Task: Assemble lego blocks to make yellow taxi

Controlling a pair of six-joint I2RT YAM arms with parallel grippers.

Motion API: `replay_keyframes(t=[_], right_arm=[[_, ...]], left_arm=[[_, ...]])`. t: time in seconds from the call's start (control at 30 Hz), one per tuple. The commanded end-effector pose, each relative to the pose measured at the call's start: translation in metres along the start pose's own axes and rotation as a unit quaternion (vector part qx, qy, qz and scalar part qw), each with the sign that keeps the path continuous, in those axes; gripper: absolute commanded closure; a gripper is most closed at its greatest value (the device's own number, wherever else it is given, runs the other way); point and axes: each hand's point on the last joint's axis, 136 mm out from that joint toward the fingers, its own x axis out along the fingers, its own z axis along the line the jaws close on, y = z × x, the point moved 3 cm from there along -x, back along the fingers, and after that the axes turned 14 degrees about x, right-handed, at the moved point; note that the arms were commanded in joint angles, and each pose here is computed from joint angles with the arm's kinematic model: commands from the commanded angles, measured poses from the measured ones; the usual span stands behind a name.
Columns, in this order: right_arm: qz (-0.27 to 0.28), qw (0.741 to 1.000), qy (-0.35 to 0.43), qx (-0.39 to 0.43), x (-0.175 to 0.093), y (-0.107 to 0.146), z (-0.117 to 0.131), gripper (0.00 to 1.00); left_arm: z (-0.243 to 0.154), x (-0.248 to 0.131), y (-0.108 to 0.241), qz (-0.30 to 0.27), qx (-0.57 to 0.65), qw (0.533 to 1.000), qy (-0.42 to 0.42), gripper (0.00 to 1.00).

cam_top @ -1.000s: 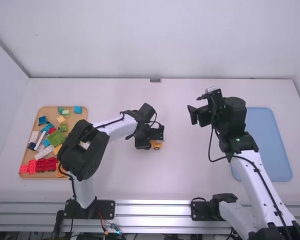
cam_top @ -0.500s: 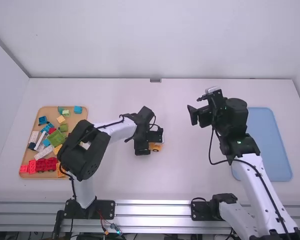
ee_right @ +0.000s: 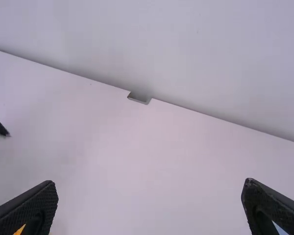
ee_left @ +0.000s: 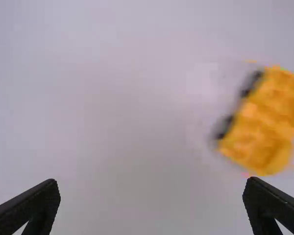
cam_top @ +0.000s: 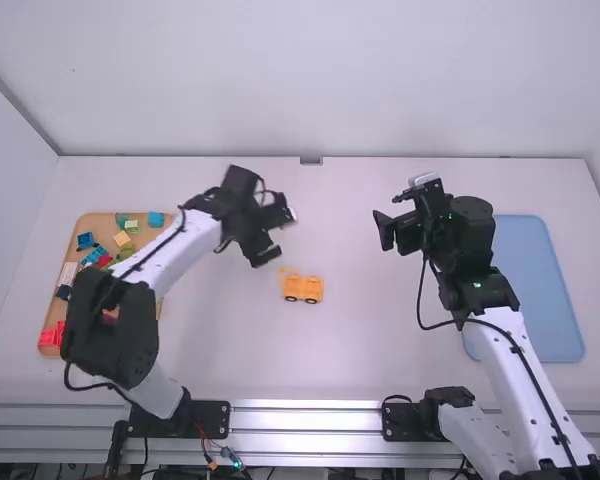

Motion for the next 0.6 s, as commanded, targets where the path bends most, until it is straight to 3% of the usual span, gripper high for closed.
replay_keyframes(t=[0.0, 0.1, 0.2, 0.23, 0.3, 0.43, 0.57], right_arm=[[-0.024, 1.000, -0.008, -0.007, -0.007, -0.020, 0.007, 0.01], [-0.025, 1.000, -0.007, -0.006, -0.007, -0.020, 0.006, 0.01], [-0.026, 1.000, -0.008, -0.007, -0.007, -0.020, 0.006, 0.01], [-0.027, 1.000, -0.008, -0.007, -0.007, -0.021, 0.006, 0.01], [-0.029, 1.000, -0.008, -0.008, -0.007, -0.022, 0.007, 0.01], [-0.033, 0.999, -0.009, -0.009, -0.007, -0.023, 0.007, 0.01], [-0.033, 0.999, -0.013, -0.011, -0.007, -0.023, 0.010, 0.01]], left_arm=[[0.045, -0.035, 0.029, -0.004, -0.176, 0.981, -0.077, 0.01], [0.082, -0.060, 0.075, 0.011, -0.314, 0.936, -0.161, 0.01], [0.111, -0.094, 0.157, 0.053, -0.513, 0.812, -0.273, 0.01], [0.112, -0.097, 0.164, 0.055, -0.529, 0.799, -0.281, 0.01], [0.114, -0.113, 0.202, 0.058, -0.612, 0.725, -0.310, 0.01], [0.106, -0.126, 0.236, 0.052, -0.657, 0.695, -0.285, 0.00], [0.100, -0.138, 0.276, 0.089, -0.698, 0.659, -0.265, 0.01]])
